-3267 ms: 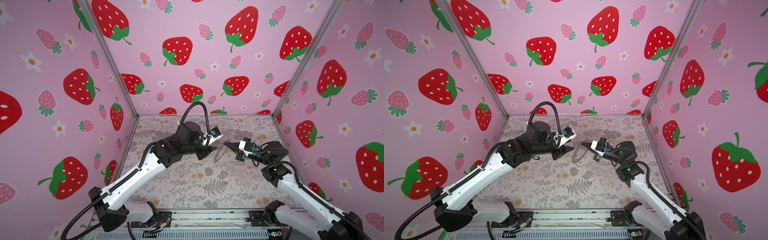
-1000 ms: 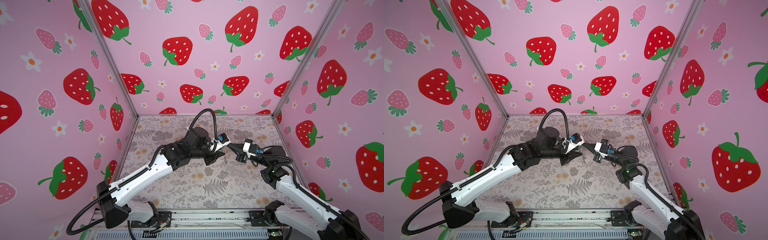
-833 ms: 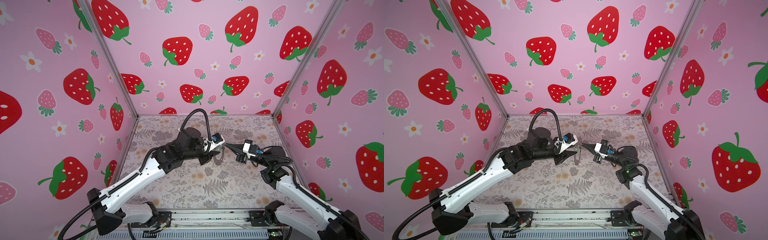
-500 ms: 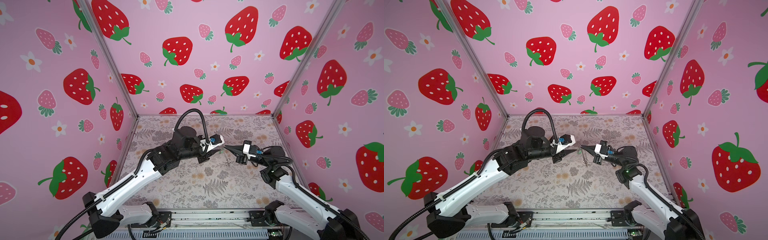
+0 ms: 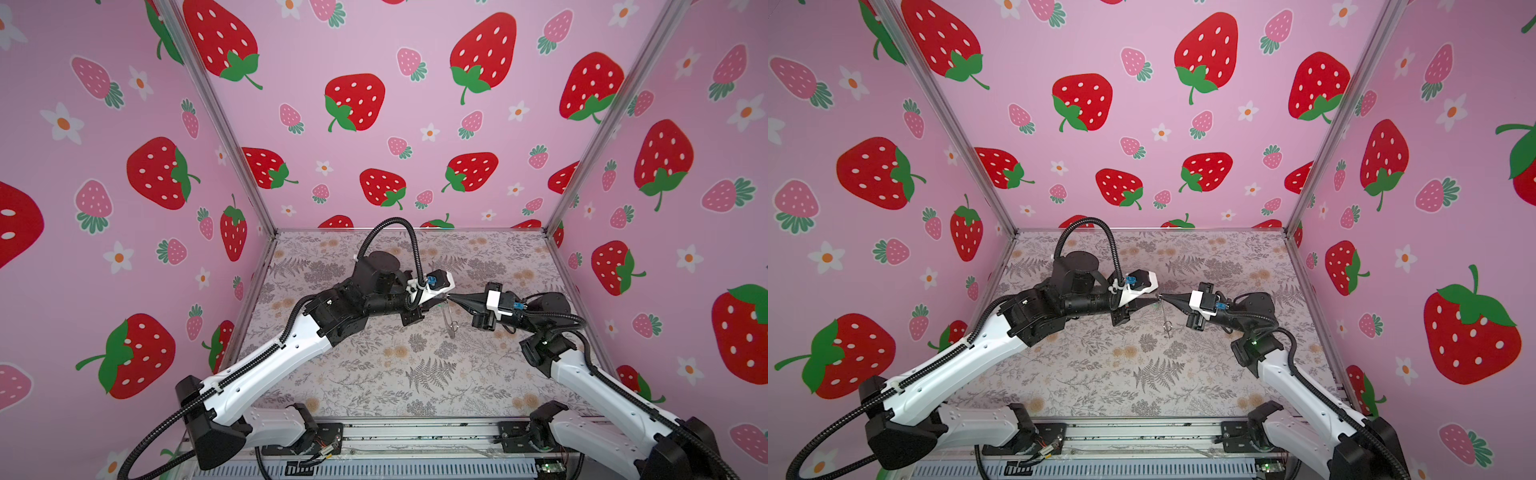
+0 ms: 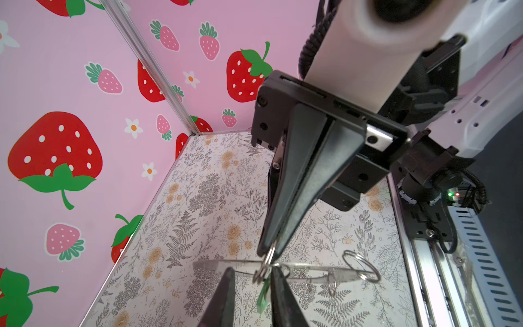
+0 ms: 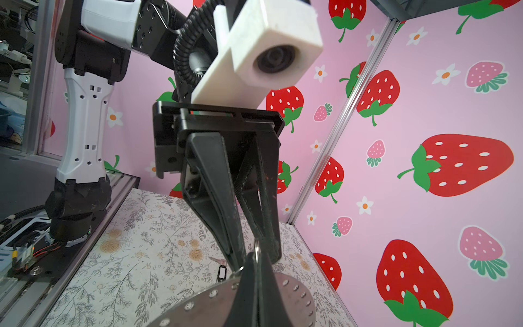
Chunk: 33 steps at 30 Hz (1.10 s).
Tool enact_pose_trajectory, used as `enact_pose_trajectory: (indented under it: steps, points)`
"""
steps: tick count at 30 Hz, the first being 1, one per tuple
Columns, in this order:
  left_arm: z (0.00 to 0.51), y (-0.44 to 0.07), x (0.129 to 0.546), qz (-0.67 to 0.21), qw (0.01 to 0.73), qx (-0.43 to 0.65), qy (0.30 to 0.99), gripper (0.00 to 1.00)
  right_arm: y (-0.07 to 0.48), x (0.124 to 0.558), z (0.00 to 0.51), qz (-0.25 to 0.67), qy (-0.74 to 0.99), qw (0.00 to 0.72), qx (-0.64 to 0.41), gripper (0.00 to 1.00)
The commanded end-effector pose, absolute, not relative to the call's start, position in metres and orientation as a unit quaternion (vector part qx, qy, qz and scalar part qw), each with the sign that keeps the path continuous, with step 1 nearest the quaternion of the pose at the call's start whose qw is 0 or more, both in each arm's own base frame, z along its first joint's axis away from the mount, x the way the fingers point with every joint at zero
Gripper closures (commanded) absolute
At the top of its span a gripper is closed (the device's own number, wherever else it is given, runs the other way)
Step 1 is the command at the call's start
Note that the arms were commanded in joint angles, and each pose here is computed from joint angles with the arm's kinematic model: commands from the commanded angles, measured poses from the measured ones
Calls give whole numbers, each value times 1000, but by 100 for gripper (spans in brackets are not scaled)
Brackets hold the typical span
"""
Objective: Put the keys on the keyring
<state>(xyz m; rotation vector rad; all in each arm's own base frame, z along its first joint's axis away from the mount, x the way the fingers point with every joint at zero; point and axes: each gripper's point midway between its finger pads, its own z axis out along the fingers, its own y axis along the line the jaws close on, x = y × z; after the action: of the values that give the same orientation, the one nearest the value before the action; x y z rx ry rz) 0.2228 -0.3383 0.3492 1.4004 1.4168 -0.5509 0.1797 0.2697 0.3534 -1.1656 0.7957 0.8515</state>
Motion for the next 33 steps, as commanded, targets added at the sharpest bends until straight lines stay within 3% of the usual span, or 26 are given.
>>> enact_pose_trajectory:
  steps: [1,9,13,14,16,19,33]
  points:
    - [368,-341,220,-237,531,585,565,78,269,173,366,383,330,686,-523,100]
    - [364,-344,218,-244,523,594,560,98,270,175,363,385,336,681,-525,100]
    - [363,-344,215,-248,517,601,556,100,271,177,362,386,338,680,-523,100]
    - [360,-343,217,-244,515,598,564,97,270,178,363,382,339,685,-520,100]
    - [359,-339,222,-231,518,589,576,79,269,179,365,375,339,690,-518,100]
    - [357,-330,224,-211,523,588,580,69,269,179,365,373,340,690,-519,100]
    - [364,-331,223,-228,522,593,569,71,271,176,366,381,333,683,-527,100]
